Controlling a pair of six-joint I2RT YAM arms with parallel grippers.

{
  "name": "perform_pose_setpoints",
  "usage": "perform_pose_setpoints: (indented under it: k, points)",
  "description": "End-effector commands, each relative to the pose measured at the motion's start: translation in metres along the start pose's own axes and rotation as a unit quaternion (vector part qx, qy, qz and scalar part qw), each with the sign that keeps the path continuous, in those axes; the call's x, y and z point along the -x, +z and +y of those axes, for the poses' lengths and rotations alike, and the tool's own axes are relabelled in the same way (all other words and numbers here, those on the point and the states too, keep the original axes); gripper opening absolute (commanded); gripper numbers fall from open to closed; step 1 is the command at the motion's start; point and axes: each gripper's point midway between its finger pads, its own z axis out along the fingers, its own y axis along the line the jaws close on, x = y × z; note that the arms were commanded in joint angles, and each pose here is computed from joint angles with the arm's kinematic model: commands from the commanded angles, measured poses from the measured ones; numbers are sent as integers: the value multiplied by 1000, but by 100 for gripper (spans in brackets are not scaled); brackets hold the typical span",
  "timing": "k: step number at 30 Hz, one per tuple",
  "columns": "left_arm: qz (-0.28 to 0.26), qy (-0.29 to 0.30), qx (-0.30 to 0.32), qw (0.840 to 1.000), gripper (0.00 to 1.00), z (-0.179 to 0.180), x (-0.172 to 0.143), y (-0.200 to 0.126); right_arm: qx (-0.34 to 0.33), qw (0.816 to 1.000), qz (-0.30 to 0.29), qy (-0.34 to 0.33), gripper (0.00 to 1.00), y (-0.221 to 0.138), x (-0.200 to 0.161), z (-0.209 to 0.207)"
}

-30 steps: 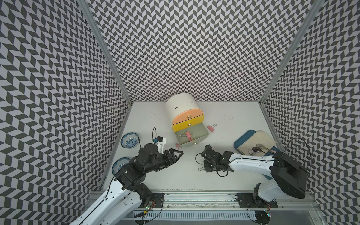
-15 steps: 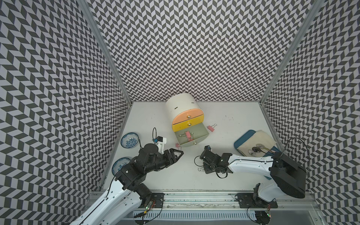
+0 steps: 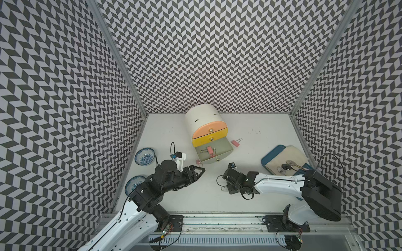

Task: Put the binder clips in the drawer according to color
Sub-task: Pick up the binder clip at the center of the board, then place the binder clip in the drawer.

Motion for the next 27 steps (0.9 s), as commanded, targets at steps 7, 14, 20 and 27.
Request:
perform_pose_setpoints:
  k: [7, 14, 20, 27]
  points:
    - [-9, 4, -11, 1000, 64, -6, 6, 2, 15, 1000, 1, 24, 22, -22, 10, -3]
    - [-9, 7, -9, 1000, 64, -6, 8, 6, 47, 996, -40, 60, 22, -54, 48, -13]
    - [0, 17, -10, 1000, 64, -12, 11, 16, 68, 990, -89, 88, 22, -88, 92, -26]
    - [23, 34, -18, 999, 64, -23, 19, 33, 73, 981, -159, 89, 22, -125, 156, -32]
